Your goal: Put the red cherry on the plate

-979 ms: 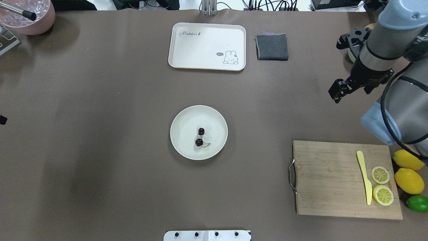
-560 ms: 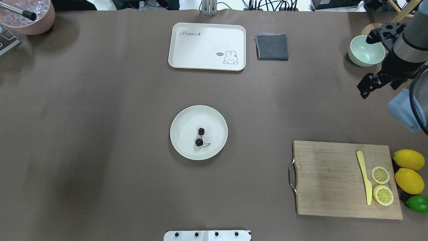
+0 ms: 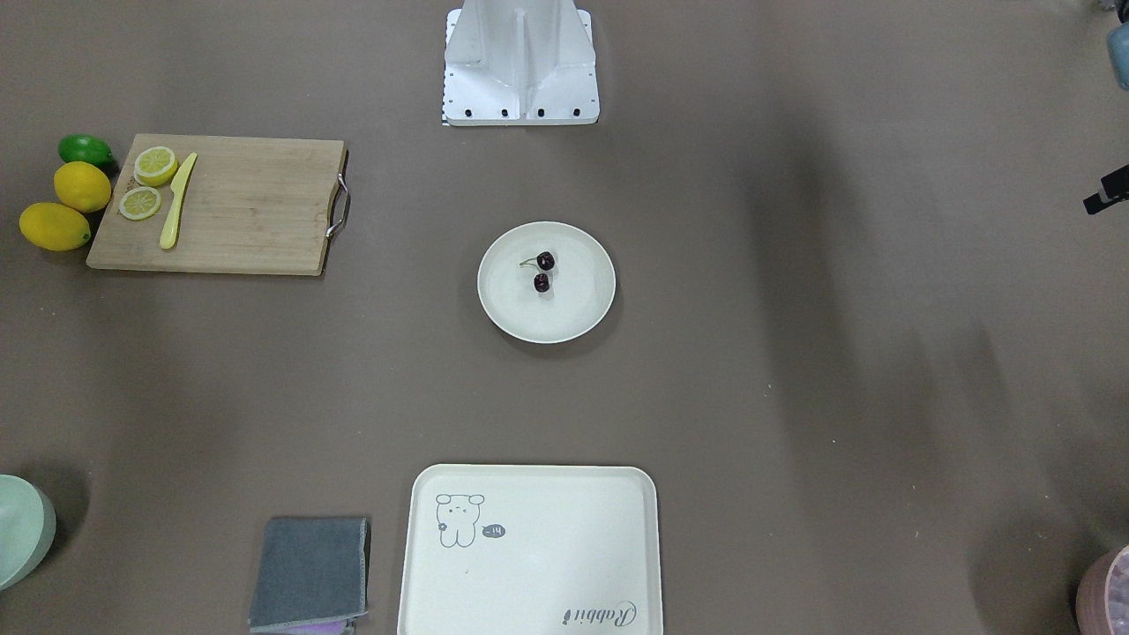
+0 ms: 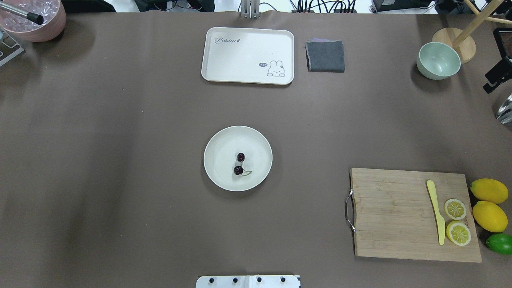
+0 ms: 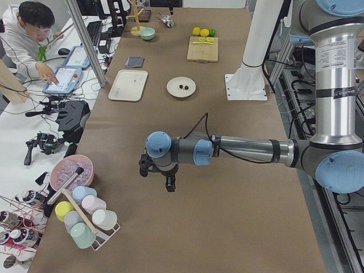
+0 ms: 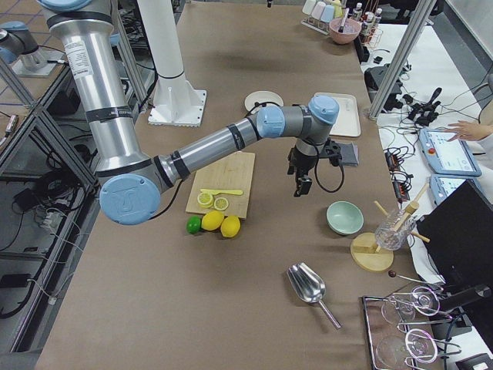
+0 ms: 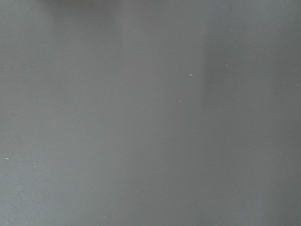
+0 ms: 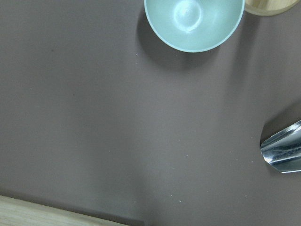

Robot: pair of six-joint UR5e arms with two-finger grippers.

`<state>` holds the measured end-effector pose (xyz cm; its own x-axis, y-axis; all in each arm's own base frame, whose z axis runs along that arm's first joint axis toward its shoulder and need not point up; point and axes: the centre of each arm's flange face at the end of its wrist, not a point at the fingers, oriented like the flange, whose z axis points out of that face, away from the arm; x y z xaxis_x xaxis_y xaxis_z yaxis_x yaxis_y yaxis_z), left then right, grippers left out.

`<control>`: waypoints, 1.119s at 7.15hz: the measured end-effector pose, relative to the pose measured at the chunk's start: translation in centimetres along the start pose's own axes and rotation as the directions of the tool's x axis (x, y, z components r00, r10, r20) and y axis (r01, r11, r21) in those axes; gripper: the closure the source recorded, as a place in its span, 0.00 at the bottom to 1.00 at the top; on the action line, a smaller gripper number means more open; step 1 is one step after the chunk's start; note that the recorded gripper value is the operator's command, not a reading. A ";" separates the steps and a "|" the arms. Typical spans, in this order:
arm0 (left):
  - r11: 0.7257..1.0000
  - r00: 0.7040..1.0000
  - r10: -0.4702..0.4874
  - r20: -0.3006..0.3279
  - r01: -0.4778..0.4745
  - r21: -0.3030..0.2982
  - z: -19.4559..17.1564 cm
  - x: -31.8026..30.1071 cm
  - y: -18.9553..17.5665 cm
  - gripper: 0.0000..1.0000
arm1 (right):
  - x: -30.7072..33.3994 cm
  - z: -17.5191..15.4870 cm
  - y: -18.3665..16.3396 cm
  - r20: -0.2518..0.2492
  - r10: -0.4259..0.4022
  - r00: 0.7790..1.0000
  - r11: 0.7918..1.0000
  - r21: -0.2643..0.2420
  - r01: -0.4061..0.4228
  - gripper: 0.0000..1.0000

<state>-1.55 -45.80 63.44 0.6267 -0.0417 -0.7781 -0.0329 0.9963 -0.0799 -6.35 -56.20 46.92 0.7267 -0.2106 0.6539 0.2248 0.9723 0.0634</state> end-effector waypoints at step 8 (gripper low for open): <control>0.999 0.999 0.000 0.038 -0.001 0.032 -2.4 -6.0 -0.4 0.02 | 12.1 1.3 4.5 0.045 -0.028 0.999 0.999 0.029 0.027 0.00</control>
<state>-7.18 -46.14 66.64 0.6556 -0.0390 -0.7541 -0.0085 0.9982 -0.0590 2.61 -54.21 56.15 0.6904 -0.2330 0.6849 0.2253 0.9689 0.1025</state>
